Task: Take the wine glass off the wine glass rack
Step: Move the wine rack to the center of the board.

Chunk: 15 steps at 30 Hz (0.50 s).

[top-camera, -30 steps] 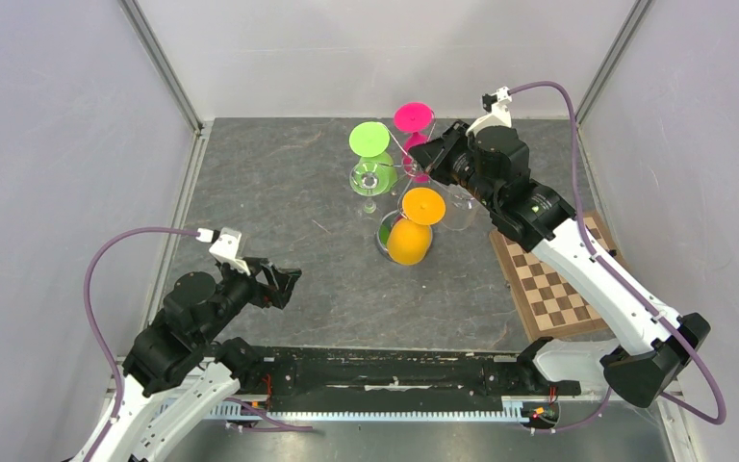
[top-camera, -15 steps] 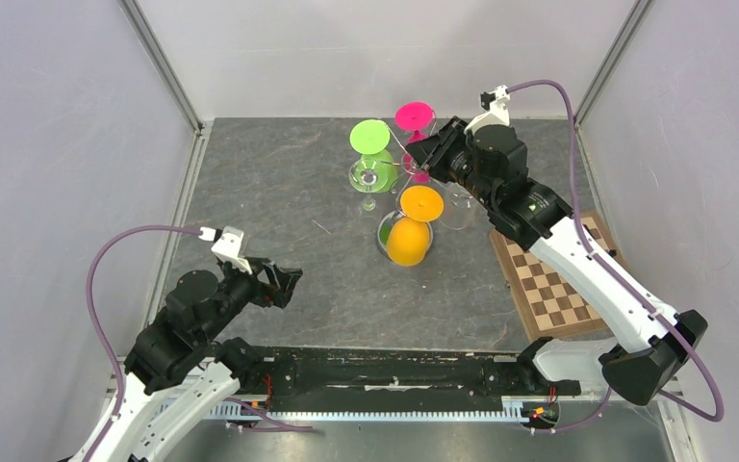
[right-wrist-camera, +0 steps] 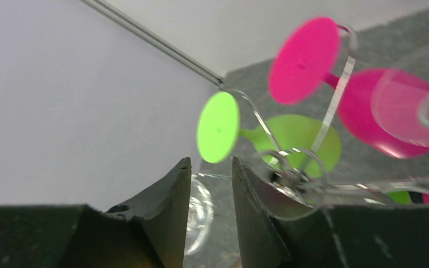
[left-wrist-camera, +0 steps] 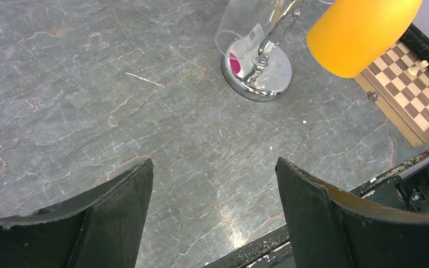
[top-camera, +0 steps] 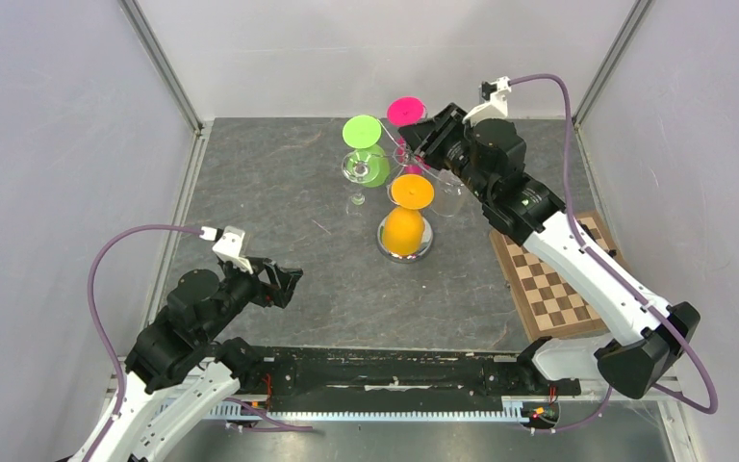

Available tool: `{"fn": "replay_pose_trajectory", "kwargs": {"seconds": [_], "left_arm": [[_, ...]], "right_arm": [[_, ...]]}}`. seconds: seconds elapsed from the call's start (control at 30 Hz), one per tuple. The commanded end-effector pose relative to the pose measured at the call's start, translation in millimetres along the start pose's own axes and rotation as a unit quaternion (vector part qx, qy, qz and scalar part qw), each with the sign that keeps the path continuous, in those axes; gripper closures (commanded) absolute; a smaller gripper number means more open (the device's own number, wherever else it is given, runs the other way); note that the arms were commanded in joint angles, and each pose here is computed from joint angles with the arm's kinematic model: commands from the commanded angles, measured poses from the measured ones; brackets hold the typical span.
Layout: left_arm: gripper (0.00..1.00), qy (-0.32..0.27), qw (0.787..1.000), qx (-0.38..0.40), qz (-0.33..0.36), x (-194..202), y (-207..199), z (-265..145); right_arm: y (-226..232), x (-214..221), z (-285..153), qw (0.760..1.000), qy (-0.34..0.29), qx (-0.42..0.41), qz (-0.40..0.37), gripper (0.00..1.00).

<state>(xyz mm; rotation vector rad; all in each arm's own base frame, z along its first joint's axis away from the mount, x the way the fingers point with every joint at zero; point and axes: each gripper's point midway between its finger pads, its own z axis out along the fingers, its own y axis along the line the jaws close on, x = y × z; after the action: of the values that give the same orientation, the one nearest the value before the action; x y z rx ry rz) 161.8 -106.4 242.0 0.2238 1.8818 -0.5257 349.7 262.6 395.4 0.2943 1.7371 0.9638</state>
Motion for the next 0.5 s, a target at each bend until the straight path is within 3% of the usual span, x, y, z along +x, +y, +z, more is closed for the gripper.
{"fn": "replay_pose_trajectory", "kwargs": {"seconds": [0.0,0.47], "left_arm": [[0.13,-0.008,1.000,0.001,-0.015,-6,-3,3],[0.13,-0.003,1.000,-0.001,-0.014,-4,-3,5]], "right_arm": [[81,-72,-22,0.986,-0.103,-0.128,0.032,0.63],[87,-82,-31,0.985,-0.111,-0.129,0.000,0.57]]}}
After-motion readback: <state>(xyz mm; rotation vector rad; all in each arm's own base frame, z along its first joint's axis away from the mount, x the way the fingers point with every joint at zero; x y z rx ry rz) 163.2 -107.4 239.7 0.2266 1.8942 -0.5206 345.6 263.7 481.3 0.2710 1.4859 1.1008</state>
